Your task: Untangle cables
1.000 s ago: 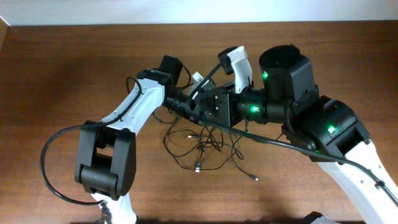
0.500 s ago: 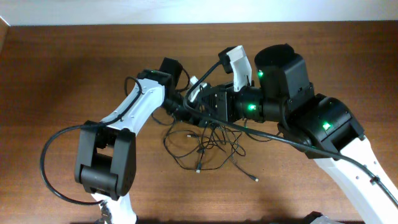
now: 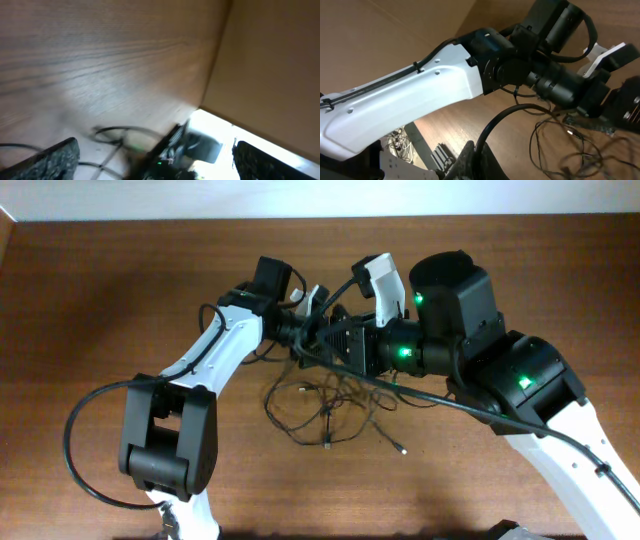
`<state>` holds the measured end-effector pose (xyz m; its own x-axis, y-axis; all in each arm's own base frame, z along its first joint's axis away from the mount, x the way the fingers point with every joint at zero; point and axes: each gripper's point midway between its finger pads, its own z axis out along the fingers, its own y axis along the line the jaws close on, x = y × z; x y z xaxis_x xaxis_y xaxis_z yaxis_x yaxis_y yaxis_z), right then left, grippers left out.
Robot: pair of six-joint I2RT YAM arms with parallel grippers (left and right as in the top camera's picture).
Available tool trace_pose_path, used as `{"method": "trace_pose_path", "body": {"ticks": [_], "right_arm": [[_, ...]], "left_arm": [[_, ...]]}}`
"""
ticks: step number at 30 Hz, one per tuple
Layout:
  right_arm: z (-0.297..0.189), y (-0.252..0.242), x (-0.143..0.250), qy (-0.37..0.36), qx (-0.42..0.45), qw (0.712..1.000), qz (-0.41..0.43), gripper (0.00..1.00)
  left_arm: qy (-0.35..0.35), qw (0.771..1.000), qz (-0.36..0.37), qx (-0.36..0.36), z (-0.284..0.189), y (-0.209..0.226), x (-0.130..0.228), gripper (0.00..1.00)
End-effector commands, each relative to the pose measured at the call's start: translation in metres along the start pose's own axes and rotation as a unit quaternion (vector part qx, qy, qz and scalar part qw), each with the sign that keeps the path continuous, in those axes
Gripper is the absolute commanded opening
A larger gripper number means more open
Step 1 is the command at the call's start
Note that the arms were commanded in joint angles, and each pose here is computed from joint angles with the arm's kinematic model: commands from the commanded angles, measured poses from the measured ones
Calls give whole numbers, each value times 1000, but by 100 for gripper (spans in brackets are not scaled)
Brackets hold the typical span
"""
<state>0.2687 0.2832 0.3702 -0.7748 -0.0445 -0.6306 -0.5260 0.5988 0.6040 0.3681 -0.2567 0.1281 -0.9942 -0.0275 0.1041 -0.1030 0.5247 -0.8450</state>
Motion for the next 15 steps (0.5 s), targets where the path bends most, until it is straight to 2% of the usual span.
{"method": "trace_pose_path", "body": {"ticks": [1, 4, 11, 13, 14, 15], "right_arm": [[-3, 2, -6, -10, 0, 1000, -1, 4], [-3, 2, -7, -10, 0, 1000, -1, 4], [-3, 2, -7, -10, 0, 1000, -1, 4], [-3, 2, -7, -10, 0, 1000, -1, 4], [-3, 2, -7, -10, 0, 1000, -1, 4], [-3, 2, -7, -10, 0, 1000, -1, 4]], "left_arm": [[13, 996, -90, 14, 2, -4, 1, 95], [39, 994, -103, 2, 13, -5, 19, 83], [83, 992, -89, -47, 28, 5, 53, 27], [85, 992, -79, -47, 29, 5, 54, 5], [82, 993, -66, -51, 29, 6, 53, 0], [78, 994, -55, -58, 29, 9, 51, 0]]}}
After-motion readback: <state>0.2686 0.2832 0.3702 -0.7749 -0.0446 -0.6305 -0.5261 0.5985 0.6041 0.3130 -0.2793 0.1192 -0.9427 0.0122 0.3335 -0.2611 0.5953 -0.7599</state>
